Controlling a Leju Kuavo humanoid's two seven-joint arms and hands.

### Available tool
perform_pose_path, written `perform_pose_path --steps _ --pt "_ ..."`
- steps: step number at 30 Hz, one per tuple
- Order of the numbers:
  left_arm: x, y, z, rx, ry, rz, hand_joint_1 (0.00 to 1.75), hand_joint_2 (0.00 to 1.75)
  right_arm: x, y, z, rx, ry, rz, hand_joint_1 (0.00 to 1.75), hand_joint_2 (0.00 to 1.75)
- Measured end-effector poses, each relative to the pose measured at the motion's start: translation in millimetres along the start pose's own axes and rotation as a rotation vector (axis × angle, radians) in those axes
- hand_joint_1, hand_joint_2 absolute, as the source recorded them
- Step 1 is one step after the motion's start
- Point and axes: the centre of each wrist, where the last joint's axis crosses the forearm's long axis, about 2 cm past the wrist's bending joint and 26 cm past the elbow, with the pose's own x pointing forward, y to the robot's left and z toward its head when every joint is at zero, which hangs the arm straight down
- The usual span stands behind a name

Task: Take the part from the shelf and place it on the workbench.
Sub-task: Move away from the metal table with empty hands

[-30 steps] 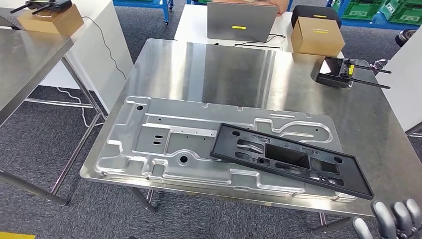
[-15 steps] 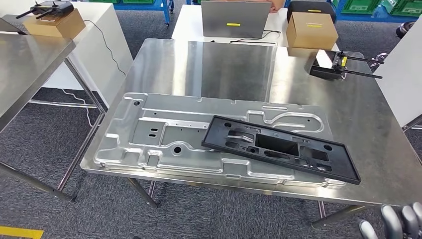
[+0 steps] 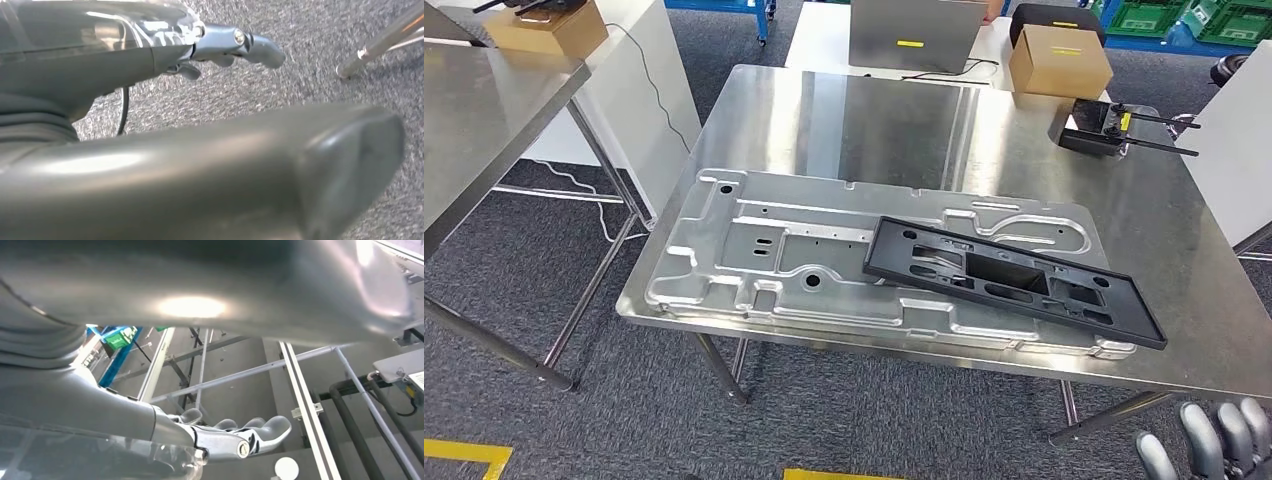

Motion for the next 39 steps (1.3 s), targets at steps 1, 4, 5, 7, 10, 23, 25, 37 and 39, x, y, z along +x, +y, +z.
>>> perform_pose_path --steps 1,4,5,7,10,23,25,37,39 --pt "-0.2 -0.1 0.1 -0.001 0.001 -0.001 0.0 0.0 0.0 0.1 0.1 0.0 0.001 -0.001 0.0 0.0" --pt "-0.9 -0.2 0.8 -0.002 0.006 -0.003 0.0 0.0 -0.1 0.7 0.9 0.002 0.004 -0.004 0.0 0.0" --pt "-0.9 -0.2 0.7 -0.003 0.006 -0.004 0.0 0.0 -0.1 0.9 1.1 0.003 0.005 -0.004 0.0 0.0" --pt "-0.6 -0.4 0.7 -0.003 0.006 -0.005 0.0 0.0 -0.2 1.1 1.3 0.003 0.005 -0.005 0.0 0.0" --pt "-0.1 -1.0 0.6 -0.001 0.006 -0.008 0.0 0.0 -0.1 1.1 1.7 0.005 0.006 -0.005 0.0 0.0" --pt "0.3 -1.3 0.5 -0.001 0.008 -0.012 0.0 0.0 0.8 1.1 5.6 0.022 0.015 -0.011 0.0 0.0" --pt "0.5 -2.0 0.7 -0.002 0.008 -0.012 0.0 0.0 0.8 1.1 5.8 0.022 0.015 -0.011 0.0 0.0" --pt "1.2 -2.1 0.2 -0.002 0.01 -0.014 0.0 0.0 1.0 1.6 8.0 0.031 0.02 -0.016 0.0 0.0" --pt "1.6 -2.7 0.3 -0.003 0.009 -0.013 0.0 0.0 1.0 1.6 8.0 0.031 0.021 -0.016 0.0 0.0"
